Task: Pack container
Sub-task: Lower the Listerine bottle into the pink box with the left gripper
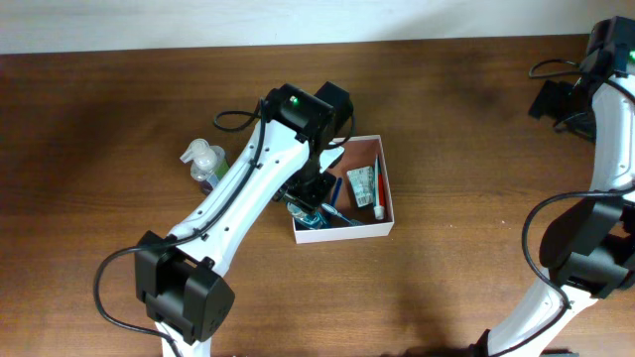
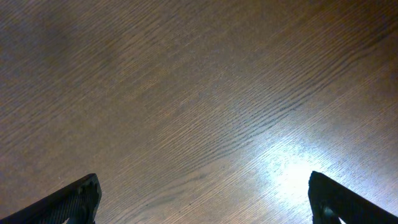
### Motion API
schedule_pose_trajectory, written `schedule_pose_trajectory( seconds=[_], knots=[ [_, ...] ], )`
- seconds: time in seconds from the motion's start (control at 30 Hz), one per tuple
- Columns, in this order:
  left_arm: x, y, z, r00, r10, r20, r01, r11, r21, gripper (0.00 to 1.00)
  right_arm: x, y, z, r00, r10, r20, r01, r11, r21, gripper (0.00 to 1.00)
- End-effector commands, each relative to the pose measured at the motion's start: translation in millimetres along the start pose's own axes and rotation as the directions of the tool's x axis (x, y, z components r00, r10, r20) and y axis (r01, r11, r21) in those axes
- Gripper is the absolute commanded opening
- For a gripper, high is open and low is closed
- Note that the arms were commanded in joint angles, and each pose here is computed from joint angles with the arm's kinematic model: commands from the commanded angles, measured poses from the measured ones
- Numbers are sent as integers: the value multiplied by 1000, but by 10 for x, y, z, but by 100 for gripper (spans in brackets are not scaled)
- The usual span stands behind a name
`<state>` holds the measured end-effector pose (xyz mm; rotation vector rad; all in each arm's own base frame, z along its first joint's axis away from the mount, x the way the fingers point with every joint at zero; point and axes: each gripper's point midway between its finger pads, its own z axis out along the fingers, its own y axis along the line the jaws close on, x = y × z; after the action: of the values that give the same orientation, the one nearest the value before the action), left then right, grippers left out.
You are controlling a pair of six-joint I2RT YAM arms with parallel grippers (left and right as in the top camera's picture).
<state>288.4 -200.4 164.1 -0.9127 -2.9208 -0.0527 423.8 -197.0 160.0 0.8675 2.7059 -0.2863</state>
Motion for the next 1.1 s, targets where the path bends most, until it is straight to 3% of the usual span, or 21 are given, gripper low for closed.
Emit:
schedule_pose_trajectory(
  seconds=[0.0,0.17,1.07],
  knots=[
    [-58,0,-15,1000,15,16,-15,1000,-7,45,-28,-13,-28,1000,-5,14,5,1000,9,98],
    [-85,-78,-10,1000,19,25,-20,999,37,50,-28,-13,-28,1000,-5,14,5,1000,9,98],
    [-13,-85,2,1000,28,-6,-28,999,37,50,-28,-13,-28,1000,-5,14,5,1000,9,98]
  ],
)
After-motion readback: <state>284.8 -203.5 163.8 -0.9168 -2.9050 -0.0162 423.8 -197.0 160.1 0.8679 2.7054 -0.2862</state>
